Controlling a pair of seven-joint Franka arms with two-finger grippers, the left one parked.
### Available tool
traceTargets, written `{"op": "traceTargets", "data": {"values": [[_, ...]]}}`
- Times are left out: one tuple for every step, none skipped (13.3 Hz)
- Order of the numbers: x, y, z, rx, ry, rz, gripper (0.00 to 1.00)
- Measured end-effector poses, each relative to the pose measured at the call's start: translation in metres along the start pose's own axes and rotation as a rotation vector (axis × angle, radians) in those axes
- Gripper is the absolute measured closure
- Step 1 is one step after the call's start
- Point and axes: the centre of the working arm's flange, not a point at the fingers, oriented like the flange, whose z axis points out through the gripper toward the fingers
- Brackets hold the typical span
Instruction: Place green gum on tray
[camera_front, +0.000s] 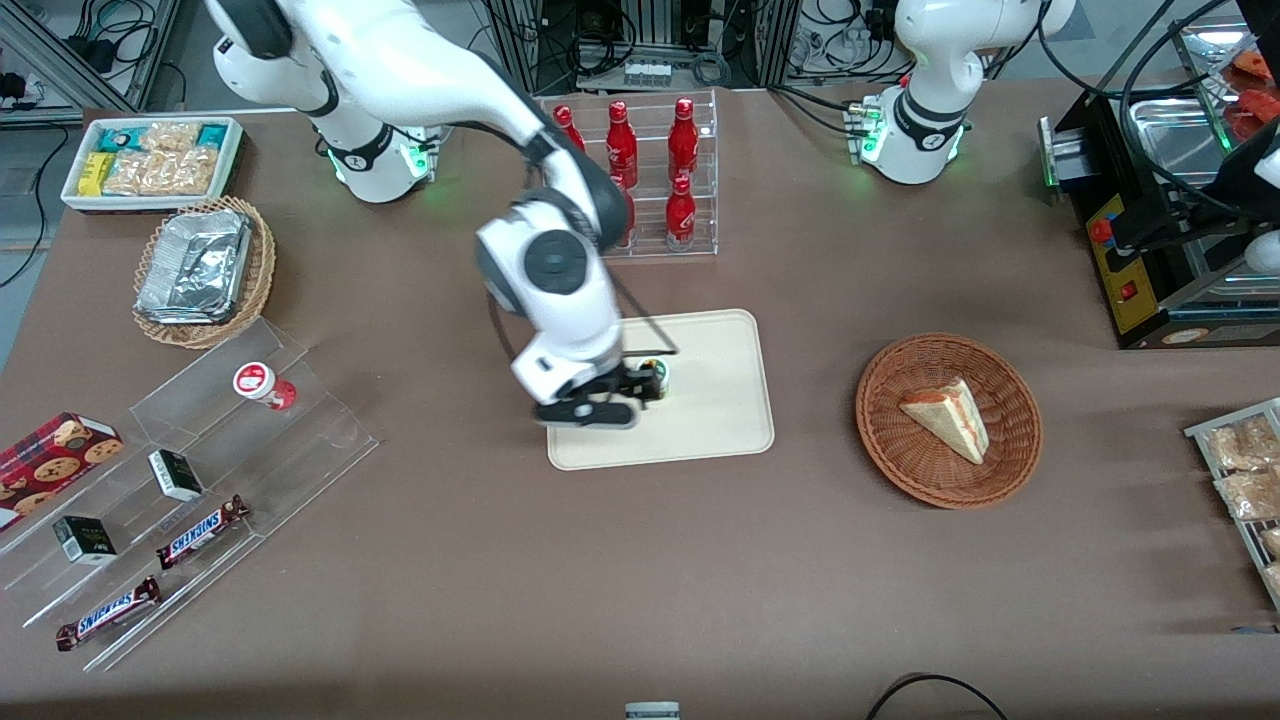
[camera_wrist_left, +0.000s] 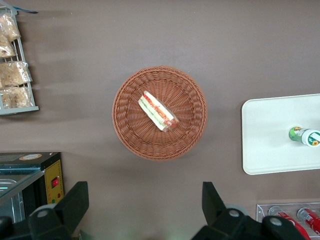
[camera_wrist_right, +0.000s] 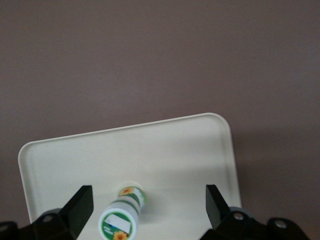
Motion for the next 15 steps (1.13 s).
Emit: {"op": "traceTargets", "data": {"values": [[0.013, 0.024, -0.025, -0.013, -0.021, 0.003, 0.00], [0.024, 0.049, -0.050, -0.024, -0.040, 0.009, 0.00], [0.034, 0.077, -0.075, -0.032, -0.060, 0.009, 0.00], [0.042, 0.107, -0.101, -0.036, -0.077, 0.005, 0.00], [0.050, 0.141, -0.125, -0.038, -0.093, 0.002, 0.00], [0.056, 0.176, -0.147, -0.038, -0.108, 0.005, 0.00], [0.061, 0.208, -0.165, -0.038, -0.122, 0.010, 0.00], [0.062, 0.236, -0.179, -0.037, -0.135, 0.018, 0.00], [0.062, 0.260, -0.194, -0.035, -0.145, 0.031, 0.00], [0.059, 0.277, -0.206, -0.033, -0.152, 0.043, 0.00], [0.055, 0.290, -0.219, -0.031, -0.155, 0.039, 0.00], [0.051, 0.304, -0.232, -0.036, -0.157, 0.019, 0.00], [0.047, 0.319, -0.243, -0.049, -0.156, -0.005, 0.00], [0.045, 0.335, -0.253, -0.055, -0.154, -0.021, 0.00], [0.042, 0.352, -0.262, -0.055, -0.153, -0.028, 0.00]]}}
